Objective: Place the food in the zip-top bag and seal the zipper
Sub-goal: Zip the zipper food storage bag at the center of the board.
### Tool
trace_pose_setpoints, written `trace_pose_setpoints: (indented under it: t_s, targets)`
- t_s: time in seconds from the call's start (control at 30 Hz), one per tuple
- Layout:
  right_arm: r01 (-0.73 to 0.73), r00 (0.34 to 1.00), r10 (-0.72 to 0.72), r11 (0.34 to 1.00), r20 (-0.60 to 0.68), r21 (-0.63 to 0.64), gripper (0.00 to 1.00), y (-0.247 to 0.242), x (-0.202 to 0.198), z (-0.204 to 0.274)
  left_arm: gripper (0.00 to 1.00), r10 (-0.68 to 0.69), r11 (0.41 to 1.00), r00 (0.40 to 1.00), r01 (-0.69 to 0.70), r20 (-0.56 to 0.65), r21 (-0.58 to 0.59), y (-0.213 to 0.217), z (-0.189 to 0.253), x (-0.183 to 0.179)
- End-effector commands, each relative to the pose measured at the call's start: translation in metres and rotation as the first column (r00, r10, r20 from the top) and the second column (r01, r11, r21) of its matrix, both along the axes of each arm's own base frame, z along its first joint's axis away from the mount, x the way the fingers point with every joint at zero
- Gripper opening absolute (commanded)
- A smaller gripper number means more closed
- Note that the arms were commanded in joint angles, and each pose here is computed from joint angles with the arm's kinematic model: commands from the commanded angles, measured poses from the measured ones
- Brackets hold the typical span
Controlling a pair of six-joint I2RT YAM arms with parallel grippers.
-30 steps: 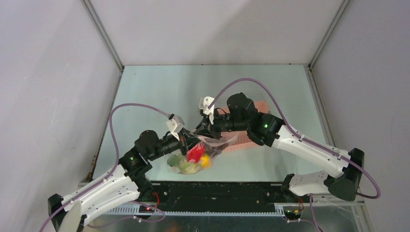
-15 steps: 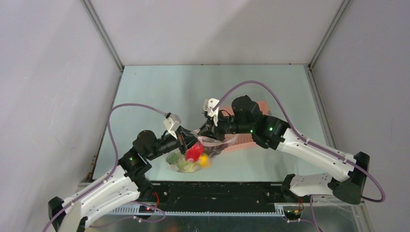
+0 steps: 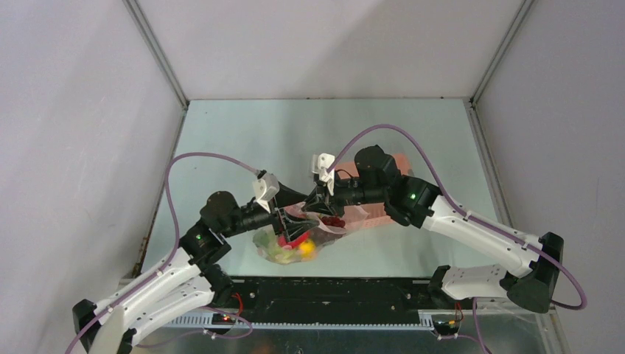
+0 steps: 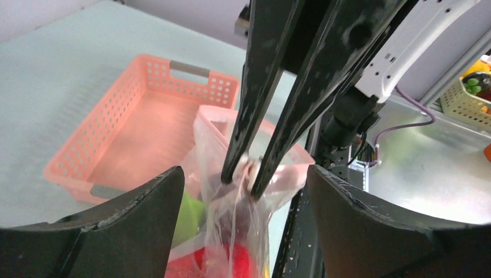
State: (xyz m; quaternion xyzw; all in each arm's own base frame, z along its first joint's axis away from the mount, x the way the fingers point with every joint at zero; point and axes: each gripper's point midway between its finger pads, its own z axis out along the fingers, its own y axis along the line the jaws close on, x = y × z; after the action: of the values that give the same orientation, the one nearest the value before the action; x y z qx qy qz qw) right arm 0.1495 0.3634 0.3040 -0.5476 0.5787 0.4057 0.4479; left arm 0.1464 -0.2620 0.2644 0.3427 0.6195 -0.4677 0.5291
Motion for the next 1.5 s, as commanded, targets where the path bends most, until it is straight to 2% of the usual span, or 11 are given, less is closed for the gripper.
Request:
trace_pose_setpoints:
  t_s: [0.0,0.2,0.3,0.57,0.67,0.73,0.8,0.83,0.9,1.17,1.47]
  targets:
    - [-0.086,0.992,0.08,0.995,0.099,0.057,0.0,-0.001,-0.008,0.028,0.81,-0.053,0.998,0.99,0.056,0.13,-0.021,-0.001,0.037,-0.007]
    - [-0.092,0.99,0.088,0.995,0.114,0.036,0.0,0.001,-0.003,0.034,0.49,-0.1,0.995,0.982,0.1,0.161,0.012,0.001,0.033,-0.016]
    - [-0.097,0.989,0.091,0.994,0.118,0.046,0.0,0.002,-0.002,0.04,0.46,-0.13,0.991,0.978,0.126,0.165,0.035,0.001,0.028,-0.021]
    - [-0.204,0.974,0.198,0.978,0.107,0.045,0.0,0.004,-0.014,0.05,0.49,-0.14,0.99,0.969,0.138,0.201,0.025,0.0,0.032,-0.022]
    - [-0.231,0.969,0.226,0.972,0.097,0.042,0.0,0.006,-0.018,0.052,0.44,-0.149,0.989,0.965,0.147,0.216,0.025,-0.001,0.034,-0.022]
    - [-0.235,0.968,0.231,0.971,0.094,0.041,0.0,0.006,-0.018,0.052,0.36,-0.15,0.989,0.963,0.148,0.224,0.028,-0.002,0.035,-0.021]
    - [-0.242,0.967,0.237,0.97,0.09,0.04,0.0,0.007,-0.019,0.053,0.22,-0.147,0.989,0.963,0.144,0.226,0.028,-0.003,0.036,-0.019]
    - [-0.242,0.967,0.238,0.969,0.089,0.04,0.0,0.007,-0.019,0.053,0.08,-0.147,0.989,0.963,0.144,0.227,0.029,-0.003,0.036,-0.019]
    - [-0.237,0.969,0.233,0.971,0.086,0.038,0.0,0.007,-0.017,0.052,0.01,-0.15,0.989,0.962,0.146,0.229,0.032,-0.004,0.036,-0.019]
    - [-0.198,0.979,0.197,0.98,0.06,0.018,0.0,0.005,-0.009,0.046,0.0,-0.147,0.988,0.957,0.152,0.248,0.0,-0.001,0.038,-0.023]
    - [-0.167,0.986,0.169,0.984,0.016,-0.067,0.0,-0.004,-0.007,0.024,0.0,0.014,0.995,0.974,0.008,0.225,-0.096,0.008,0.051,-0.004]
